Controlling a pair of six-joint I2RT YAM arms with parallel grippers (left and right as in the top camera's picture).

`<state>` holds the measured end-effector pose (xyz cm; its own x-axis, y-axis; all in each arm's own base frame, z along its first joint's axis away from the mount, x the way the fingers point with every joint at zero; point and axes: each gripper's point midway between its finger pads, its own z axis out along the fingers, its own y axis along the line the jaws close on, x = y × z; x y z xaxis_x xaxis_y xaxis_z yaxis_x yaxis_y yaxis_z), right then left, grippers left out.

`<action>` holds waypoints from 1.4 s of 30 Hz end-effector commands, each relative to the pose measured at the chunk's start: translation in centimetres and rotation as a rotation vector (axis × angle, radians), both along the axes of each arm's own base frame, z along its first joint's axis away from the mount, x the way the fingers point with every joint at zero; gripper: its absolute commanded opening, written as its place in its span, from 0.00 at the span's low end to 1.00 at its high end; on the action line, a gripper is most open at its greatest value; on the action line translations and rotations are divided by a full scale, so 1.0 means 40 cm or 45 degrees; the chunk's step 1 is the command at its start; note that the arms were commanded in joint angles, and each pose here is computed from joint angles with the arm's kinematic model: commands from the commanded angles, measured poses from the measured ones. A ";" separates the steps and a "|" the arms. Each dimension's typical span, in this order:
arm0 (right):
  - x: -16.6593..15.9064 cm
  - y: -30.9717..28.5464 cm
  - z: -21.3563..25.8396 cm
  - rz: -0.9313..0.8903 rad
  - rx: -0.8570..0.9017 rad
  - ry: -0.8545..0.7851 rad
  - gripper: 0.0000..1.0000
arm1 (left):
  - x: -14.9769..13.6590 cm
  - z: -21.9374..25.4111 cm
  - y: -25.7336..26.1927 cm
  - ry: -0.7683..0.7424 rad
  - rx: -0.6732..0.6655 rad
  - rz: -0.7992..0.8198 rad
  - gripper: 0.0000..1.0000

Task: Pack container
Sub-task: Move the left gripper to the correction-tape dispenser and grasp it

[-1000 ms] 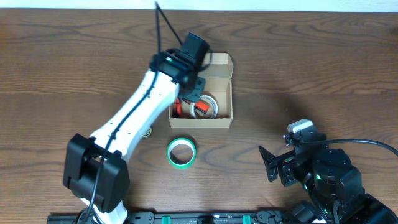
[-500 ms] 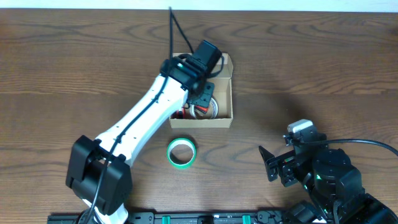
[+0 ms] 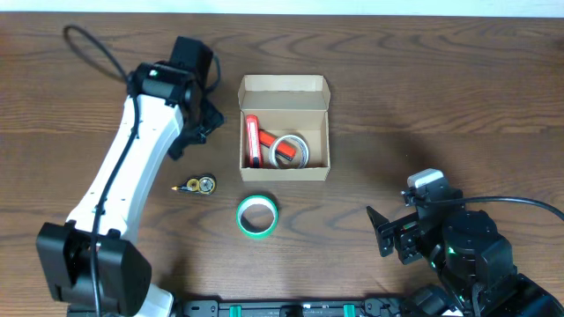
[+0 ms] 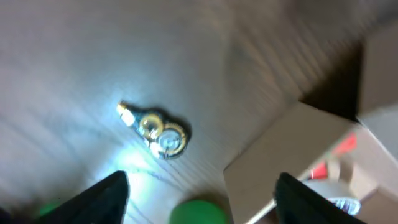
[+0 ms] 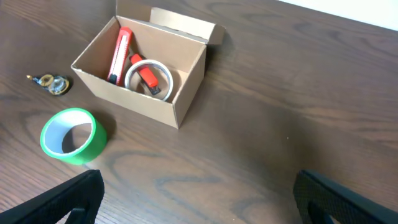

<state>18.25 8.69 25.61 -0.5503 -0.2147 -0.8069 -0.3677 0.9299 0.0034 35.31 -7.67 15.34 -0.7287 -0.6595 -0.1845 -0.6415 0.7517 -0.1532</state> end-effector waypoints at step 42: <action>0.003 -0.008 -0.002 -0.035 0.009 0.005 0.99 | -0.112 -0.400 0.004 0.306 -0.240 0.932 0.85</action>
<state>18.25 8.68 25.61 -0.5504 -0.2143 -0.8069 -0.3672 0.9301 0.0034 31.21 -7.61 -0.16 -0.1201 -0.9896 0.0793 -0.9919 0.1163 -0.0513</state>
